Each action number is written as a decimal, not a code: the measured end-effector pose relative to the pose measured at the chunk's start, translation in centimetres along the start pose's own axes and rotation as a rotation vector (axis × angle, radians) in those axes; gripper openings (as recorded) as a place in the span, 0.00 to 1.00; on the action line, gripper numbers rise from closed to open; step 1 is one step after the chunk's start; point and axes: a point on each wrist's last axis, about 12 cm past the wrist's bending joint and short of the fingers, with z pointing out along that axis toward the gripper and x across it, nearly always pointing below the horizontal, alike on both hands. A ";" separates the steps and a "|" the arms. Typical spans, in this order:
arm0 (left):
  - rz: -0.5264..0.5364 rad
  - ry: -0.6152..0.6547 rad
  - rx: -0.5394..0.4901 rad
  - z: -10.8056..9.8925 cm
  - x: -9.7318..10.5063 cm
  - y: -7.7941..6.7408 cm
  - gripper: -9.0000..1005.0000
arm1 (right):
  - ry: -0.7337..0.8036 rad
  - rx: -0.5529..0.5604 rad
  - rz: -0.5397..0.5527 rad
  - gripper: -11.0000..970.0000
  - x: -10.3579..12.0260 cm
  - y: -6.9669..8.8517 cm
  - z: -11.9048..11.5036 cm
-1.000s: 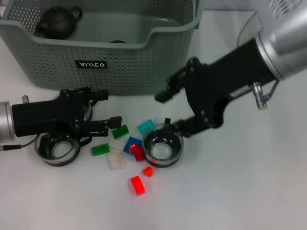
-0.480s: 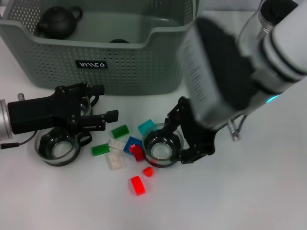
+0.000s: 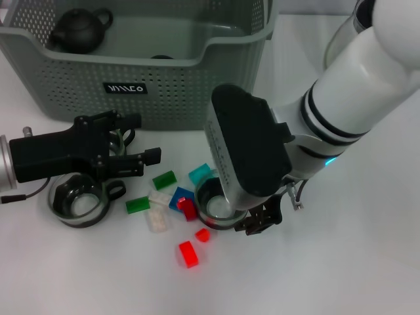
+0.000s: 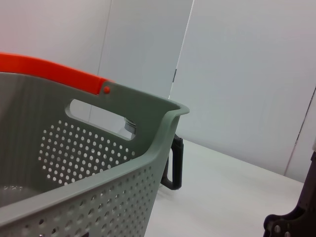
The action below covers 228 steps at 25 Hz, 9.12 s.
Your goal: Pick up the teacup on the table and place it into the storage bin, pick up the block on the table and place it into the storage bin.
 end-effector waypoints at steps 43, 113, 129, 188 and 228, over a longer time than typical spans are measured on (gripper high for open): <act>-0.006 0.000 -0.007 0.1 0.2 -0.1 0.87 | 0.050 -0.045 -0.006 0.80 -0.5 0.7 2.7; 0.023 -0.004 -0.006 0.1 -0.3 0.3 0.87 | -0.584 0.565 0.451 0.06 -1.0 -13.6 -16.4; 0.037 -0.019 -0.024 -0.2 -0.3 0.3 0.87 | -0.345 0.598 0.422 0.06 -0.9 -16.3 -5.6; 0.072 -0.020 -0.024 -1.8 -1.0 0.4 0.87 | -0.857 0.498 0.367 0.82 2.4 -6.7 -13.0; 0.288 0.873 0.067 -1.5 -6.5 -1.2 0.87 | -0.913 -0.048 0.476 0.81 10.6 0.8 -6.2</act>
